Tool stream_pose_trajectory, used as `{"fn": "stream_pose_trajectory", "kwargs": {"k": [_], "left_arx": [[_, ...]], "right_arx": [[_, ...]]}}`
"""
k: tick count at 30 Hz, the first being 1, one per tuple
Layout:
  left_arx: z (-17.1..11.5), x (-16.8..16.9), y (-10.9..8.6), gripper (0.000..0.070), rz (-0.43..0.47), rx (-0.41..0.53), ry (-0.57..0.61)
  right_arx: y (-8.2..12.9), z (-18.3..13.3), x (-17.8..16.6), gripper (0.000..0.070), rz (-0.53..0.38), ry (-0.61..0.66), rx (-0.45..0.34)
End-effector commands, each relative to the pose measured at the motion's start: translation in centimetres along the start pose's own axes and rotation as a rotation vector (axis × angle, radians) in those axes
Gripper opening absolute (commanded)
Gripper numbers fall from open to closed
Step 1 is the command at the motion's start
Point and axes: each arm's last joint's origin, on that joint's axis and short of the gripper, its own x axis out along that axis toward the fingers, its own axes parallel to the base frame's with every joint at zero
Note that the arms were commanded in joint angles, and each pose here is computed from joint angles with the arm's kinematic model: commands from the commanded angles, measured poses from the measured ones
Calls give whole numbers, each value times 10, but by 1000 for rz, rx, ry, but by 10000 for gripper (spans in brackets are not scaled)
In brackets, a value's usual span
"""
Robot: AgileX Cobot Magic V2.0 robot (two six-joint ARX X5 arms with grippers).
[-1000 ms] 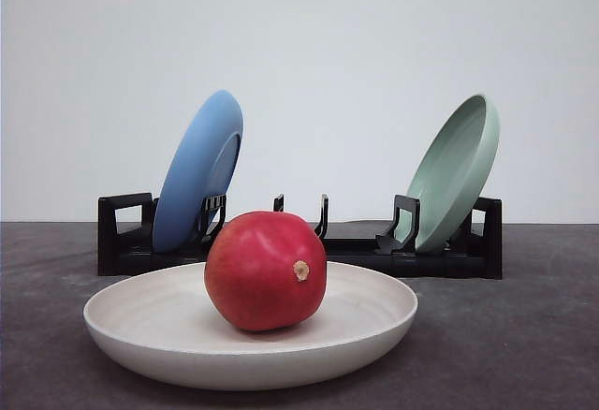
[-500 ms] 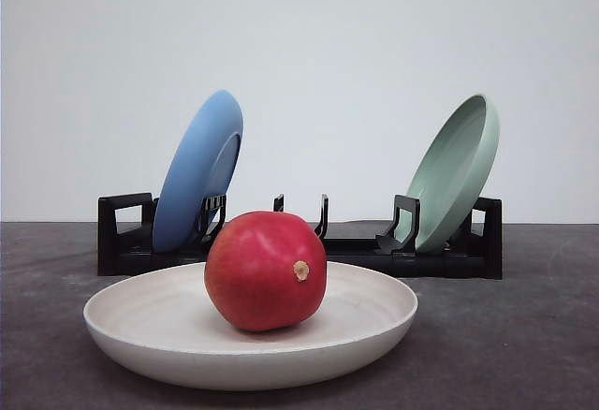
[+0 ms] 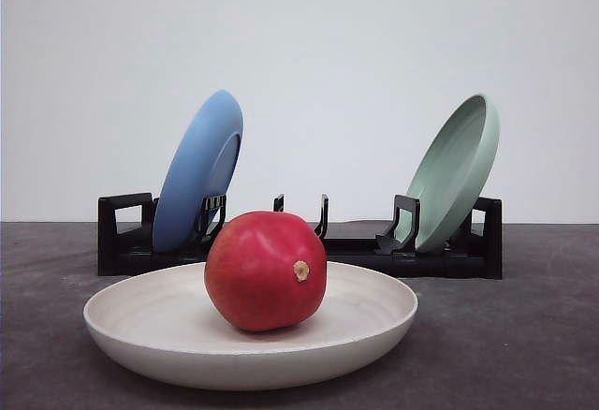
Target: Place pomegranate in white plate
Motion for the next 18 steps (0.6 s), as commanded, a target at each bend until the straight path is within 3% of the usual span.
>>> {"fn": "stream_pose_trajectory", "kwargs": {"k": [1, 18], "left_arx": [[-4, 1, 0, 0, 2, 10, 12], [-4, 1, 0, 0, 2, 10, 12]], "right_arx": [[0, 0, 0, 17, -3, -7, 11], [0, 0, 0, 17, -3, -7, 11]]}}
